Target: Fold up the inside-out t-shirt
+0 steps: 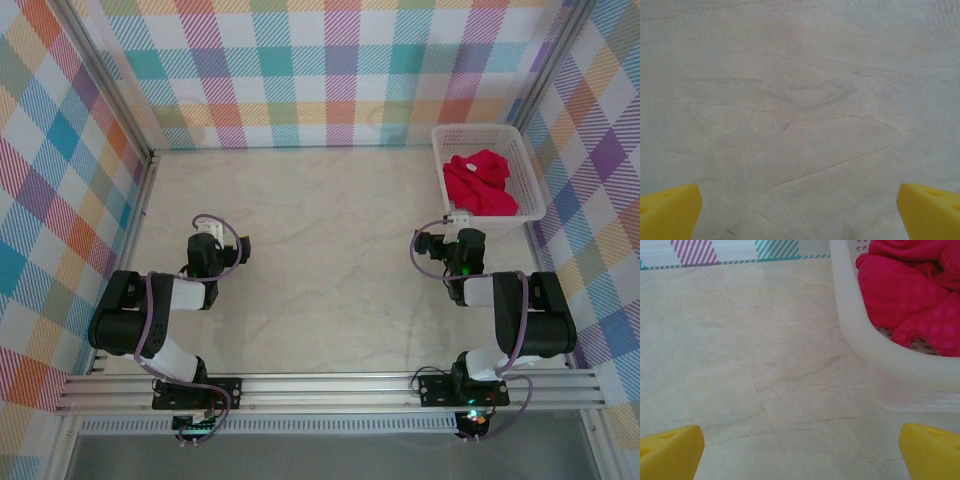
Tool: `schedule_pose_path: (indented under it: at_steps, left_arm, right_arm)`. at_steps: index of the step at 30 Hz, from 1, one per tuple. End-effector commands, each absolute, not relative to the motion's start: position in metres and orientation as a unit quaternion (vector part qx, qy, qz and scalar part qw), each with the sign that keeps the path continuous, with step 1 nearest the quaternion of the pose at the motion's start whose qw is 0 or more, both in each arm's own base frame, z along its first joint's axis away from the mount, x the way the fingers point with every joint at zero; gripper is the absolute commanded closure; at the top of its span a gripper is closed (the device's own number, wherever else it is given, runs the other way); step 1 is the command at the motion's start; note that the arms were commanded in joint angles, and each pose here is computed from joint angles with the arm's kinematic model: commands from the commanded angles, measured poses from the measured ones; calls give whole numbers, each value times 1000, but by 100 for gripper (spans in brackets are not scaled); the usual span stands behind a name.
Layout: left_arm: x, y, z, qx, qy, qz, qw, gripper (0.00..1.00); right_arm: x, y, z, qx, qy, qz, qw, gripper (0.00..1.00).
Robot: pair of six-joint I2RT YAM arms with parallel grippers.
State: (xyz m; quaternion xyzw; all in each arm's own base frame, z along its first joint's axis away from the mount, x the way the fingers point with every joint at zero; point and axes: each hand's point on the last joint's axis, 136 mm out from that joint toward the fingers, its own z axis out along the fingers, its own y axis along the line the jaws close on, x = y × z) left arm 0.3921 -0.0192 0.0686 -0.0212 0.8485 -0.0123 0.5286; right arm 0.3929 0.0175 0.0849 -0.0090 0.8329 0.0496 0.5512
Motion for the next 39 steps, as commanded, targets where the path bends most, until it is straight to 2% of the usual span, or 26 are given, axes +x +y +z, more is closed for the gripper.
schedule_pose_path:
  at_steps: [1, 17, 20, 24, 27, 29, 31, 35, 39]
  left_arm:
    - [399, -17, 79, -23, 840, -15, 542, 0]
    - [399, -17, 79, -22, 840, -15, 542, 0]
    - [399, -17, 79, -22, 840, -15, 542, 0]
    - [399, -17, 81, -23, 838, -14, 545, 0]
    - [391, -23, 103, -15, 853, -13, 522, 0]
    - [387, -17, 140, -64, 856, -16, 512, 0]
    - [377, -21, 171, -89, 857, -48, 505, 0]
    - [352, -13, 202, -175, 858, -70, 478, 0]
    - [337, -12, 211, -189, 870, -71, 450, 0]
  right_arm:
    - [398, 22, 93, -16, 826, 57, 561, 0]
    - [396, 22, 94, -17, 822, 56, 566, 0]
    - [387, 21, 112, -16, 810, 49, 584, 0]
    - [367, 14, 160, 34, 820, 48, 569, 1]
    - [364, 6, 201, 94, 813, 62, 572, 0]
    - [360, -11, 214, 201, 820, 68, 531, 0]
    - [357, -14, 221, 241, 835, 69, 489, 0]
    - [385, -12, 235, 262, 827, 99, 487, 0]
    - [424, -24, 232, 319, 828, 109, 449, 0]
